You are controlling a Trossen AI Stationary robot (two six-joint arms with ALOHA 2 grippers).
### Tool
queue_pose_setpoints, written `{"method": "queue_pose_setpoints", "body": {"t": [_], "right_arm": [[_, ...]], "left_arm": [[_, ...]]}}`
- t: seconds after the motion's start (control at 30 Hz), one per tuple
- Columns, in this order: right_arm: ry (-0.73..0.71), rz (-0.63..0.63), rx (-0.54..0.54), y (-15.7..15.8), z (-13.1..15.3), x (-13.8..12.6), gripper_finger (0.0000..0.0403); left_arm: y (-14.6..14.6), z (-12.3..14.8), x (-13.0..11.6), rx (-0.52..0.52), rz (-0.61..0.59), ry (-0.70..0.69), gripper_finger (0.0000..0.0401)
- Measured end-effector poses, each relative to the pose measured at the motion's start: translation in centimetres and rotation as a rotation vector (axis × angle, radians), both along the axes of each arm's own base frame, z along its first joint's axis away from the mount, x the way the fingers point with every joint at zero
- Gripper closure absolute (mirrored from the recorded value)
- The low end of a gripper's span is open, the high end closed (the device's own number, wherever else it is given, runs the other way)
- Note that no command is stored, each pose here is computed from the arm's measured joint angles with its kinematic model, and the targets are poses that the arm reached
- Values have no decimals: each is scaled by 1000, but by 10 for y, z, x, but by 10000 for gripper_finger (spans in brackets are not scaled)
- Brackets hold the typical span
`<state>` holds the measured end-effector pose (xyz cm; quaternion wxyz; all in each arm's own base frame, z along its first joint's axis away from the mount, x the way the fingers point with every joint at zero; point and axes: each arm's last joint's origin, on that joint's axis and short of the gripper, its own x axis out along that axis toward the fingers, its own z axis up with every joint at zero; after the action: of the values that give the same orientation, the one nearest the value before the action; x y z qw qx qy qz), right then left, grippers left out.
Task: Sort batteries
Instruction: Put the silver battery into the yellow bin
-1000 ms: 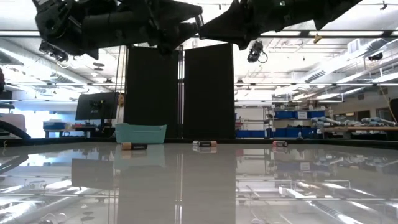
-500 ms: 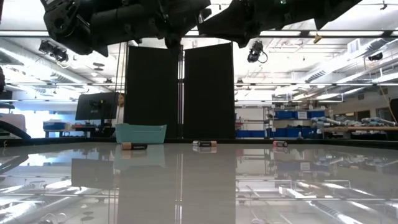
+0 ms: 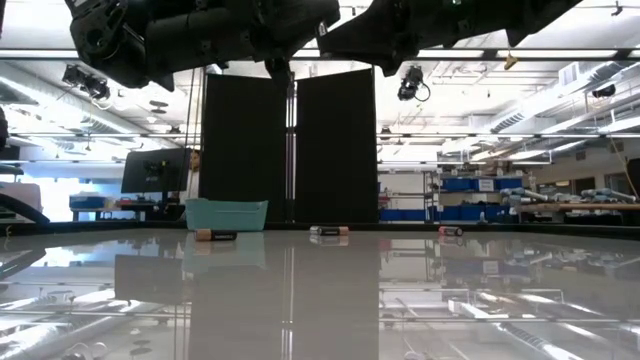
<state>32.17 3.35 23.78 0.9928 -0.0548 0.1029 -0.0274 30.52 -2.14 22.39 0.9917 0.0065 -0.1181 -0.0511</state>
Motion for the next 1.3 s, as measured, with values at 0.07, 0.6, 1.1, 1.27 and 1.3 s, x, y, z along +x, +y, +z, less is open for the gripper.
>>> {"method": "queue_pose_setpoints", "body": {"t": [0.07, 0.6, 1.1, 1.27, 1.3], "right_arm": [[-3, 0, -1, 0, 0, 0, 344], [56, -43, -53, 4, 6, -11, 195], [281, -138, -51, -2, -22, -14, 371], [285, -143, -81, -8, -27, -9, 387], [298, -143, -85, -8, -28, -9, 383]], "left_arm": [[0, 1, 0, 3, -5, -8, 347], [1, 47, -34, 100, -6, 13, 347], [-43, 73, -92, -22, 66, 1036, 347], [-68, 50, -116, -208, 122, 1269, 347], [-73, 45, -122, -242, 134, 1310, 347]]}}
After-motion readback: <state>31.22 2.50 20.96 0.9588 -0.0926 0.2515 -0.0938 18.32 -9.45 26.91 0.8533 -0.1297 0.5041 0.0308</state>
